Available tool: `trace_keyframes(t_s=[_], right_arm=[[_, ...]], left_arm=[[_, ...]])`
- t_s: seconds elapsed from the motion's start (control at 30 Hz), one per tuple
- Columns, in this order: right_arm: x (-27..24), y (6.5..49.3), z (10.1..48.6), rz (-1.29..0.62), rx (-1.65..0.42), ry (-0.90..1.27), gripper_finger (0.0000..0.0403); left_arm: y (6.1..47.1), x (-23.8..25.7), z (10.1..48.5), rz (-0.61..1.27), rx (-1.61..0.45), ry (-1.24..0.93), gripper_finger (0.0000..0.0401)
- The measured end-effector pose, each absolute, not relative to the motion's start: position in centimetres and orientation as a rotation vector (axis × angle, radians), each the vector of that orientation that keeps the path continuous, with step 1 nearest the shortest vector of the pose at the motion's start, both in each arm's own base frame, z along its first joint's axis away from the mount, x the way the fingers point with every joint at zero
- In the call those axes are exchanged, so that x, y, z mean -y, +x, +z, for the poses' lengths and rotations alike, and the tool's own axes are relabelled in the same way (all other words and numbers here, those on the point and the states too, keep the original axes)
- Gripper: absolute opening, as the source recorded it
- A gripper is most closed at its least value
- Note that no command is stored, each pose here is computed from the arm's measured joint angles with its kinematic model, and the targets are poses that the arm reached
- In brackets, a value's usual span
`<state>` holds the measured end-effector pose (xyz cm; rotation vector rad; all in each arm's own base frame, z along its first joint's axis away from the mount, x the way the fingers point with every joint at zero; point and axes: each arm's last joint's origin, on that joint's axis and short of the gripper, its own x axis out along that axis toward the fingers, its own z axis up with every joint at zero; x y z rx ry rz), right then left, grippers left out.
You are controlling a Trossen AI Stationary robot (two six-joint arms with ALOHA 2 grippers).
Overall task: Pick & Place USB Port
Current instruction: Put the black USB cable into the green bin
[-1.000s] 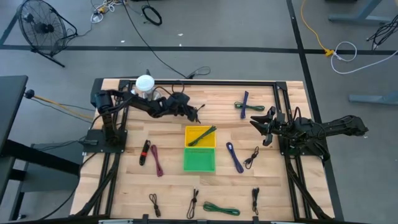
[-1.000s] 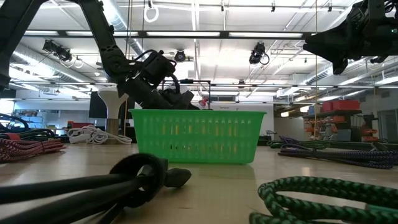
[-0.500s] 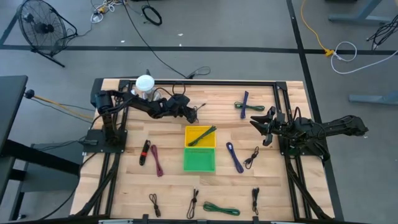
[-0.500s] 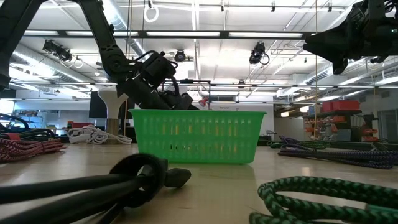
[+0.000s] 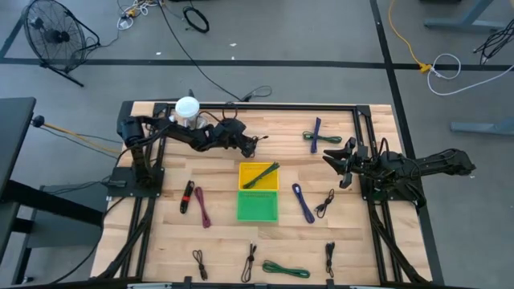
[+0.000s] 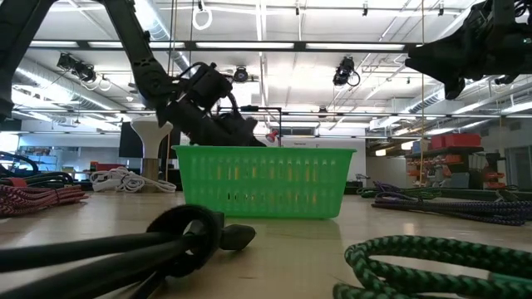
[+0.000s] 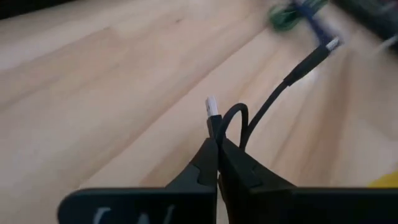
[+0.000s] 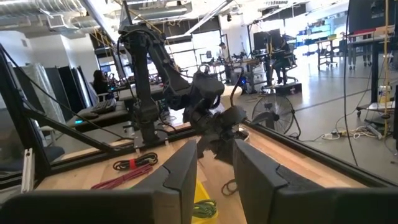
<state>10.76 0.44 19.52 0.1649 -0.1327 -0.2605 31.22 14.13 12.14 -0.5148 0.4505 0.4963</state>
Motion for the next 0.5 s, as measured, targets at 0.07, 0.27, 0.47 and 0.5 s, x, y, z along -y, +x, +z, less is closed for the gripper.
trace_keyframes(t_s=[0.07, 0.27, 0.47, 0.5], right_arm=[[-0.6, 10.8, 19.6, -0.222, 0.133, 0.170, 0.0104], [-0.7, 11.6, 20.0, -0.190, 0.174, 0.161, 0.0104], [-0.9, 13.4, 21.8, -0.192, 0.143, 0.154, 0.0104], [-0.9, 13.9, 22.2, -0.186, 0.130, 0.150, 0.0104]], left_arm=[[31.3, -14.4, 13.3, 0.440, -0.387, -0.508, 0.0003], [31.1, -14.8, 18.1, 0.276, -0.222, -0.435, 0.0003], [32.0, -12.9, 23.4, 0.052, -0.095, -0.302, 0.0003], [32.3, -12.4, 24.1, 0.027, -0.079, -0.282, 0.0003]])
